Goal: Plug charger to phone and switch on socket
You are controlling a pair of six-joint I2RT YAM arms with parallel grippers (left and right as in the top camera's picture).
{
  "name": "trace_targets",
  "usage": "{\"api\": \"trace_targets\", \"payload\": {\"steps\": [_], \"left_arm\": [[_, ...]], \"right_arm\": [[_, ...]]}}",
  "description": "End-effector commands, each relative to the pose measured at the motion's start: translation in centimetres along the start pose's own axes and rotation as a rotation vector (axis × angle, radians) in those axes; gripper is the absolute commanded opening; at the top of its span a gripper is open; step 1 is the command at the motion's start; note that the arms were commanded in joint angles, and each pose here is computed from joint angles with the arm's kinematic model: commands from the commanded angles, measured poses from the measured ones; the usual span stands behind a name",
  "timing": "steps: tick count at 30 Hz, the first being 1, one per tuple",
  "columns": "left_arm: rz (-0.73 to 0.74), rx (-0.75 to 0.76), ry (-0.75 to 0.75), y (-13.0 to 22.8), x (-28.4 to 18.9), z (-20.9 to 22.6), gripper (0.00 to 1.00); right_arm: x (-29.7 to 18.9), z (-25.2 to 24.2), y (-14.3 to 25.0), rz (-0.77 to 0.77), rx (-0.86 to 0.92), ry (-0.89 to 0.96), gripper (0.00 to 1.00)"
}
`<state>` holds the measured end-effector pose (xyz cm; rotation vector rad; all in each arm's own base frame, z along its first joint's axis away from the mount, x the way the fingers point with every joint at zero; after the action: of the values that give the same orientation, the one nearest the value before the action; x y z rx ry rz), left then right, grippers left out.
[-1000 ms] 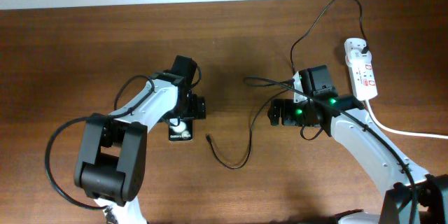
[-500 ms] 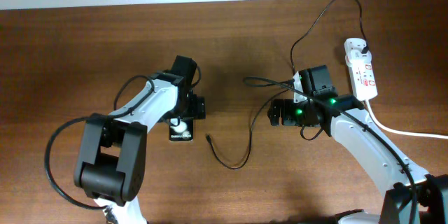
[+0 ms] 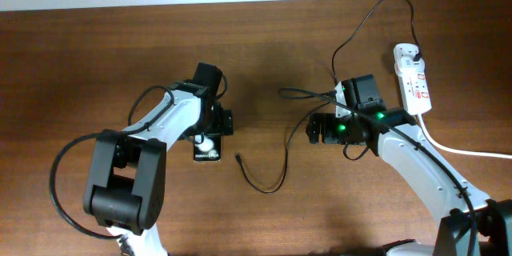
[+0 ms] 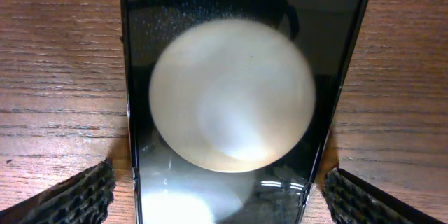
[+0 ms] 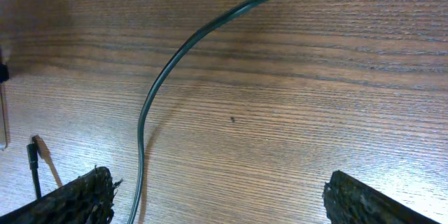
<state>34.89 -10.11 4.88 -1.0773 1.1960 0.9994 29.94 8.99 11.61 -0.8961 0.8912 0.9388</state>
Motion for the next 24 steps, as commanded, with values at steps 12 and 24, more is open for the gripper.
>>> {"api": "trace_targets", "payload": {"steps": [12, 24], "left_arm": [[0.054, -0.009, -0.023, 1.1, 1.3, 0.5, 0.78], [0.021, 0.023, 0.202, -1.0, -1.5, 0.2, 0.63]], "right_arm": [[0.3, 0.0, 0.4, 0.009, -0.005, 0.004, 0.99], [-0.8, 4.4, 2.3, 0.189, -0.016, -0.355, 0.99]]}}
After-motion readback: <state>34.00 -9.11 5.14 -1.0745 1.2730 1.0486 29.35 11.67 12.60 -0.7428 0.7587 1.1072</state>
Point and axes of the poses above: each gripper's point midway between its finger pads, its own x axis out along the fingers, its own z axis along the line the jaws close on, y = z × x, the point moved 5 cm from there along -x, back along the fingers, and after that the axes turned 15 degrees about x, right-handed, at the moved point
